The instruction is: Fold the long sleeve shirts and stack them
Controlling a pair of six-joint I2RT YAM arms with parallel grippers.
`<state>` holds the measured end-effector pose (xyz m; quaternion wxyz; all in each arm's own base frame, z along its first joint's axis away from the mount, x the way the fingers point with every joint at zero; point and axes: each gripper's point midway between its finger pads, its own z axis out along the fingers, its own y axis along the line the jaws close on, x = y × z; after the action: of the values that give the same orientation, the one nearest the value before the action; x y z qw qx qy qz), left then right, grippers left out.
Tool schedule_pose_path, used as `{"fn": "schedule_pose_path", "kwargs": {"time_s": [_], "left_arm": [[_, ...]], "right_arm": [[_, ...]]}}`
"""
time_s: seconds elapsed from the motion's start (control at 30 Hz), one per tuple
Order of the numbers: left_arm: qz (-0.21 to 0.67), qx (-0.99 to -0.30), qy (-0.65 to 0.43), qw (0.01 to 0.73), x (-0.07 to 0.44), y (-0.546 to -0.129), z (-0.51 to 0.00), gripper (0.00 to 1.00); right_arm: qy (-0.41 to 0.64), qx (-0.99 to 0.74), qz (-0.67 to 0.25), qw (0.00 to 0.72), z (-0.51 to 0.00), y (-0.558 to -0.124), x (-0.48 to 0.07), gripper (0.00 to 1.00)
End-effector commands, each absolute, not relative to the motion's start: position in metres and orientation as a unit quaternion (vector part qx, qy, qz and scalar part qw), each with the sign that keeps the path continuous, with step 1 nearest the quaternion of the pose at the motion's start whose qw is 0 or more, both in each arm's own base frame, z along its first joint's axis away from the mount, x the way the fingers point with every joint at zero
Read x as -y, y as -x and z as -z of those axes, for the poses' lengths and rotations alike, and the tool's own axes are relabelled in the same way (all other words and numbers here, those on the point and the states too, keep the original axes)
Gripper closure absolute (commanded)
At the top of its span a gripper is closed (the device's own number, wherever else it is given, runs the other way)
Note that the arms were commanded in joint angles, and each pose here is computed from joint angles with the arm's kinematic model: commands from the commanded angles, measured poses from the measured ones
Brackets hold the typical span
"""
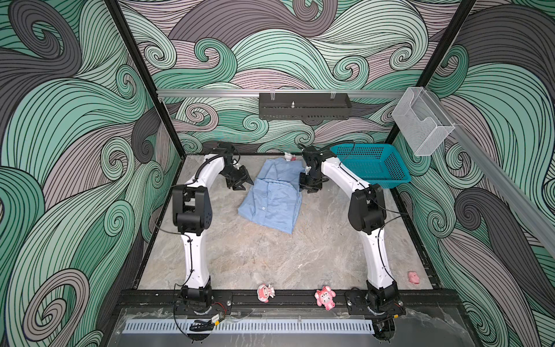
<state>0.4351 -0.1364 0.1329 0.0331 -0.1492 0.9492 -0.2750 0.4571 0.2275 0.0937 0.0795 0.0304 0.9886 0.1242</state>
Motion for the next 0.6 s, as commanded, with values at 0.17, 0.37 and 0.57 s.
{"fn": "schedule_pose_path", "kwargs": {"time_s": [0.17,0.37,0.57], "left_arm": [[0.327,-0.931,0.163,-0.023,0.195,-0.399,-0.087,0.51],[0.312,-0.935,0.154,-0.072,0.214,-0.383,-0.045,0.51],[0.273,-0.946,0.141,-0.100,0.196,-0.367,-0.026,0.50]], "right_arm": [[0.009,-0.982,-0.137,0.129,-0.070,-0.517,-0.246,0.59],[0.007,-0.985,-0.132,0.110,-0.033,-0.525,-0.245,0.60],[0.015,-0.993,-0.109,0.042,-0.010,-0.480,-0.232,0.60]]}}
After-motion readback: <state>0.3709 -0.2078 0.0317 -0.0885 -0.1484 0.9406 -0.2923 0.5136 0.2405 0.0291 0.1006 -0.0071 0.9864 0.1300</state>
